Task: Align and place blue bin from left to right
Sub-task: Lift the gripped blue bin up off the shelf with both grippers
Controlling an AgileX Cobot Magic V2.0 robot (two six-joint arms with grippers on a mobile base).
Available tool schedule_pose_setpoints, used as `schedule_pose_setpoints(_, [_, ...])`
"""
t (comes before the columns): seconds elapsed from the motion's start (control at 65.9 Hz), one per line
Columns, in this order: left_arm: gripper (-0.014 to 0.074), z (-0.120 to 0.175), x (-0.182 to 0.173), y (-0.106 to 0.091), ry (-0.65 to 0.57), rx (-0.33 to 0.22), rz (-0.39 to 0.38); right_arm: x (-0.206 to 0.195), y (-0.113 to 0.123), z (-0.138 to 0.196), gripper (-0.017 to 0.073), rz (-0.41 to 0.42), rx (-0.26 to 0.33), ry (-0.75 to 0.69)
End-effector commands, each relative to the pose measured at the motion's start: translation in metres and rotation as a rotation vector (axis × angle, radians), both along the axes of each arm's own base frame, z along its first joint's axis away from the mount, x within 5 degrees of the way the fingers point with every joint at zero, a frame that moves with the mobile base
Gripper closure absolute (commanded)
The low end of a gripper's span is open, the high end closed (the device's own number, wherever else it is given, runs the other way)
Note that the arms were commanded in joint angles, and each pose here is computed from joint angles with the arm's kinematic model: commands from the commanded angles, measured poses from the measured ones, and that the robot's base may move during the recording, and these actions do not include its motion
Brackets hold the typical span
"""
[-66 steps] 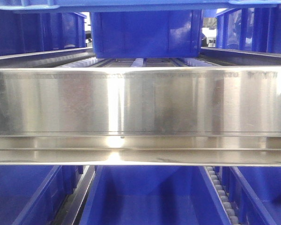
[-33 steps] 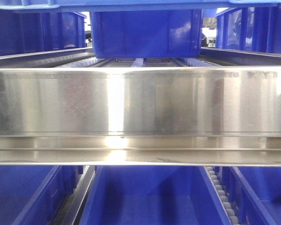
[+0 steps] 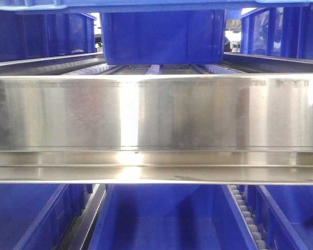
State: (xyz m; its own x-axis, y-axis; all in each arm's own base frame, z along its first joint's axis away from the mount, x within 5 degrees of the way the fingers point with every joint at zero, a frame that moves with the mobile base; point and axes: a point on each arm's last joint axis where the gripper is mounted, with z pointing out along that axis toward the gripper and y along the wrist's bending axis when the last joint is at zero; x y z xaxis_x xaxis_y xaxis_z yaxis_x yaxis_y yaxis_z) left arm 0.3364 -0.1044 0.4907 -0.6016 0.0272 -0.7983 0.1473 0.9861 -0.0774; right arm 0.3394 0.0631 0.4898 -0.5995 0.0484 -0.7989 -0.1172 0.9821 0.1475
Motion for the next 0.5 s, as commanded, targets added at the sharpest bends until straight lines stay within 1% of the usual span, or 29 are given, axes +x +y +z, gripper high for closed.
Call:
schedule_pose_setpoints(0.0, [0.0704,0.0192,-0.0089,0.0048,-0.106,-0.009,-0.003,-0.0084,-0.0086,0.0246,0.0711,-0.026,-0.027,-0.171])
schedule_pose_setpoints(0.486, [0.0704,0.0193,-0.0091,0.0050,-0.106,-0.008,-0.002,-0.0084,-0.0086,0.0246,0.0711,-0.026,-0.027,-0.171])
